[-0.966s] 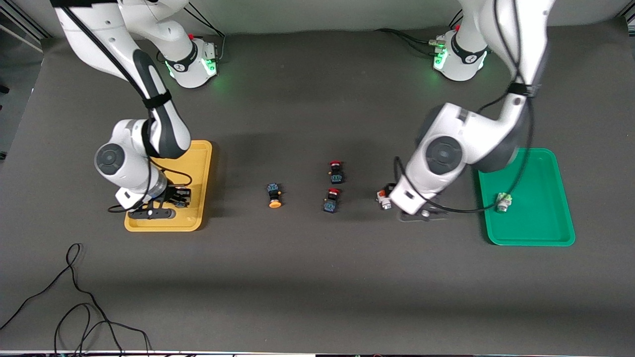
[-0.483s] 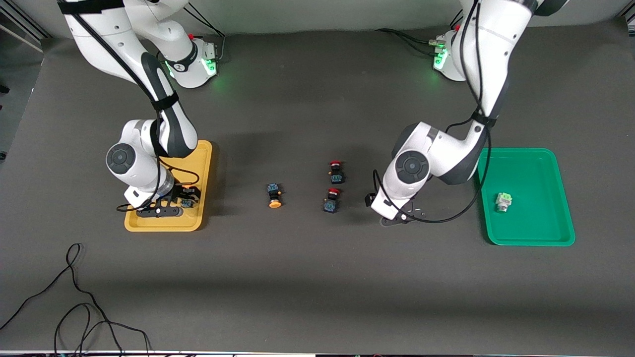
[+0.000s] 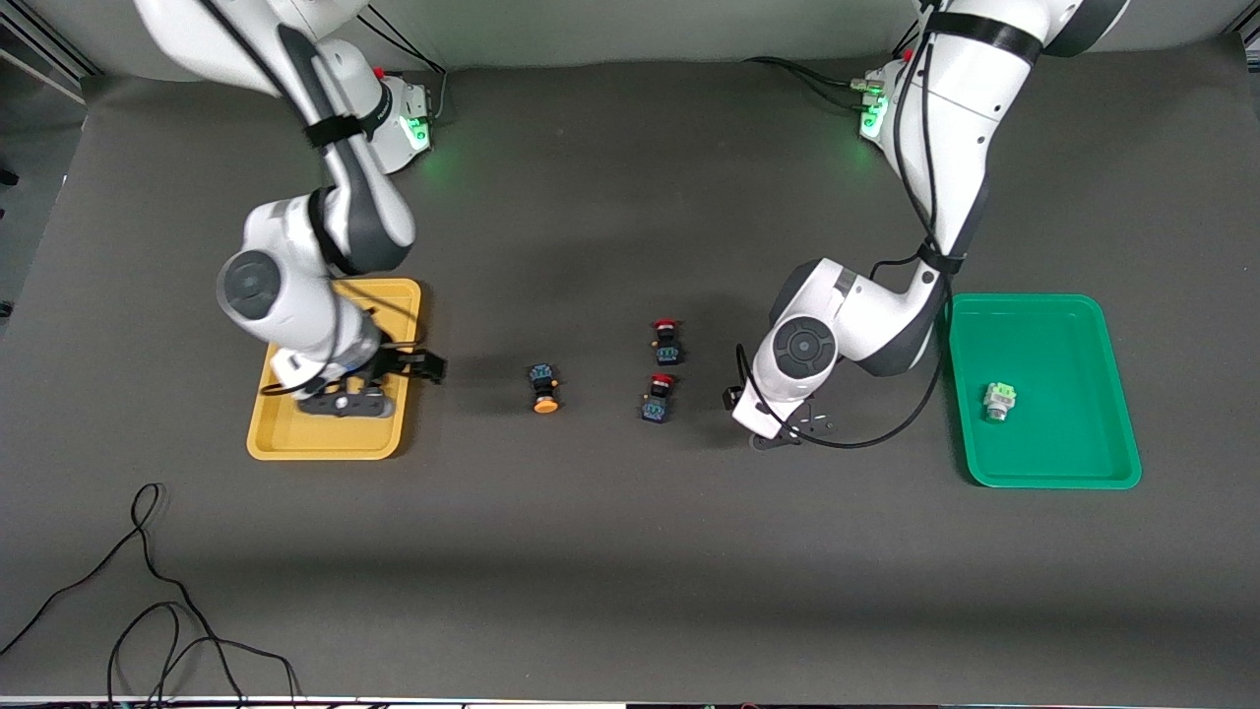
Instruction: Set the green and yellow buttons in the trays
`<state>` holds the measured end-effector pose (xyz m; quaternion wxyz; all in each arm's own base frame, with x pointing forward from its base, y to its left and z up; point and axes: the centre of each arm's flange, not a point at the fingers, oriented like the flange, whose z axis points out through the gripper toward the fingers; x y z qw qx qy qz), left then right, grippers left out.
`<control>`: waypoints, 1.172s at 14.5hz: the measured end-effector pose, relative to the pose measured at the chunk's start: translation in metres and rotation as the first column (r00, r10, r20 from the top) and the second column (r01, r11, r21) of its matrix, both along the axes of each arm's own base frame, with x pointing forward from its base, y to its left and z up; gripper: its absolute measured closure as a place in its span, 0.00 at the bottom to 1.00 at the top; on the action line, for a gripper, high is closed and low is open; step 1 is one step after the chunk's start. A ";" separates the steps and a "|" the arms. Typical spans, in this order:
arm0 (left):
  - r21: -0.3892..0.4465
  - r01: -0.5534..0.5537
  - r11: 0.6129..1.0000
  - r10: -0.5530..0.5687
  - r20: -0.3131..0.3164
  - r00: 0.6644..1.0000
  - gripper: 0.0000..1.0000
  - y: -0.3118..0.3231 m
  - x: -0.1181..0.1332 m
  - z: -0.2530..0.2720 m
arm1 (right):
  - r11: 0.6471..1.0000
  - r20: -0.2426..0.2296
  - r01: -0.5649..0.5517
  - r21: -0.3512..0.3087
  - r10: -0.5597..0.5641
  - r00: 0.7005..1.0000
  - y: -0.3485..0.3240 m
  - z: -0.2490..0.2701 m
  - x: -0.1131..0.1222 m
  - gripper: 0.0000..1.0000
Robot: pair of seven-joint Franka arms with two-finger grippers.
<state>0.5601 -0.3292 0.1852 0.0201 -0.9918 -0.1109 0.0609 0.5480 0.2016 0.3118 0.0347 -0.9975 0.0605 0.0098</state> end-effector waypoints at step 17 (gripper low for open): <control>-0.065 0.078 0.995 -0.086 -0.131 0.988 0.59 0.209 0.030 0.240 | 0.997 0.085 -0.043 -0.063 0.049 0.995 0.156 -0.140 -0.038 0.50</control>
